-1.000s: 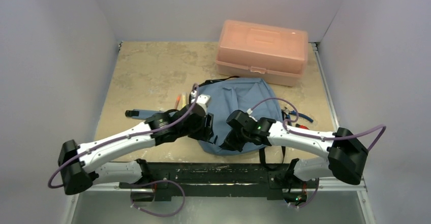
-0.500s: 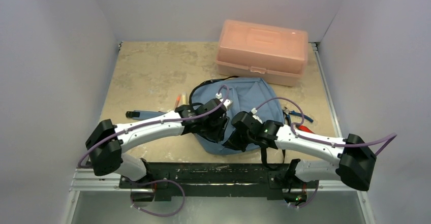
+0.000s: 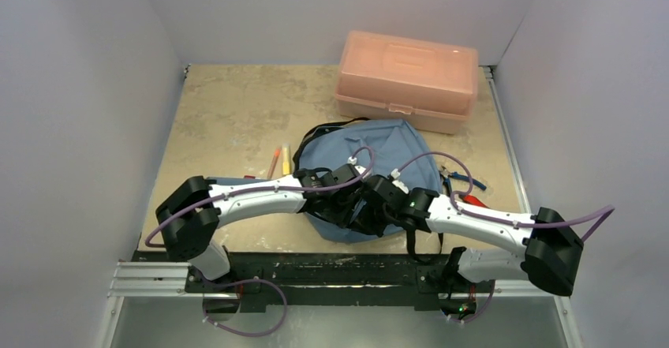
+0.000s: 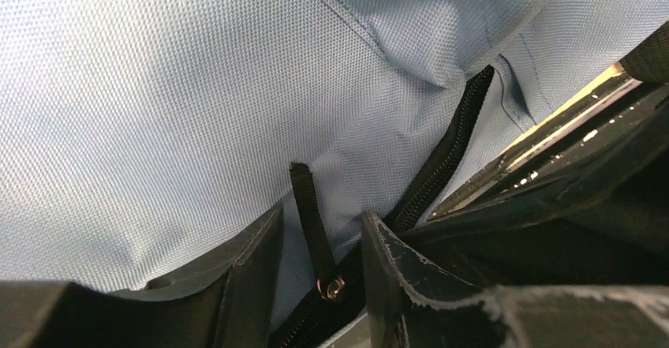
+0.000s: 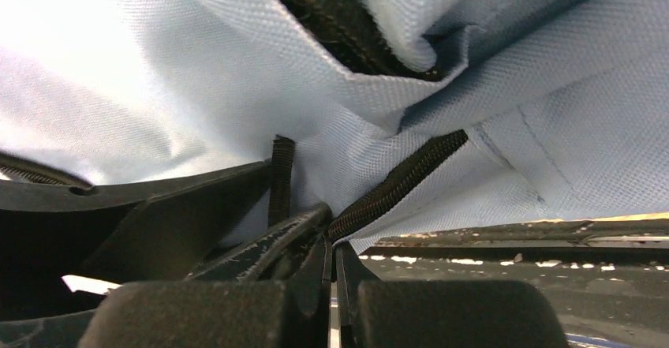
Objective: Pack the student bag
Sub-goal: Zip the student bag at the center of the board.
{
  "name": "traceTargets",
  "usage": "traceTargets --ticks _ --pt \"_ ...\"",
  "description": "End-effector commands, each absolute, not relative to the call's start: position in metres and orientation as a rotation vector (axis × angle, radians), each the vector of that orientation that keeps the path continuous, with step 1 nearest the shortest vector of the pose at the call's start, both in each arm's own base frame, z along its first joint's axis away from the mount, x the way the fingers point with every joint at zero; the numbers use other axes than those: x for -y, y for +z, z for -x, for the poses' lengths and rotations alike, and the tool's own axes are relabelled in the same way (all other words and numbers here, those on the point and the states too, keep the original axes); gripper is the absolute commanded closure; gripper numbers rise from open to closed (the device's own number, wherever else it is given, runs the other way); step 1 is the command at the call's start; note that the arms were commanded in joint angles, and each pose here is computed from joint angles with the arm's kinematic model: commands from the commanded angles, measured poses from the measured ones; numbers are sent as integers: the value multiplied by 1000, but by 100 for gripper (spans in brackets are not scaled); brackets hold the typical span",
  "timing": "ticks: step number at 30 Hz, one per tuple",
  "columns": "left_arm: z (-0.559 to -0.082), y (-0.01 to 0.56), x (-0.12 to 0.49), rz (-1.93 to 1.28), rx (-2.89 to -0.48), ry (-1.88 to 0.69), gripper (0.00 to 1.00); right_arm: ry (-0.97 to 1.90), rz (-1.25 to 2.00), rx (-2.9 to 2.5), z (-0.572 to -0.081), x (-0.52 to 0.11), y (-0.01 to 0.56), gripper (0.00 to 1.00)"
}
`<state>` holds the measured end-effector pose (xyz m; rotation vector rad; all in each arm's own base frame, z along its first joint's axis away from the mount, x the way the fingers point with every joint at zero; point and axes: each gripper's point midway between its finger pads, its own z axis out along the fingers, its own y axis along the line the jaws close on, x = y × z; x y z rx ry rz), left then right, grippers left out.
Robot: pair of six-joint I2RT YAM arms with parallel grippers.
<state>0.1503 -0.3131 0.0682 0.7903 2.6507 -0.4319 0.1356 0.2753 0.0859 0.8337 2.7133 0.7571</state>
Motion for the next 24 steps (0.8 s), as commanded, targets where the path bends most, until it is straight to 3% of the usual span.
traceTargets --ticks 1,2,4,5,9,15,24 --pt "-145 46 314 -888 -2617 -306 63 746 -879 -2632 -149 -271 87 100" --pt "-145 44 314 -889 -2613 -280 68 742 -886 -2623 -150 -269 88 100" --pt "-155 46 306 -837 -2572 -202 93 716 -893 -2614 -150 -264 87 100" --pt "-162 52 302 -802 -2539 -183 100 693 -907 -2600 -151 -259 87 100" --pt "-189 97 287 -624 -2361 -159 100 621 -957 -2542 -152 -235 84 100" --pt "-210 163 268 -329 -2161 -343 100 597 -997 -2382 -158 -196 87 100" --pt "-235 184 200 -10 -2080 -431 100 475 -906 -2274 -165 -157 82 100"
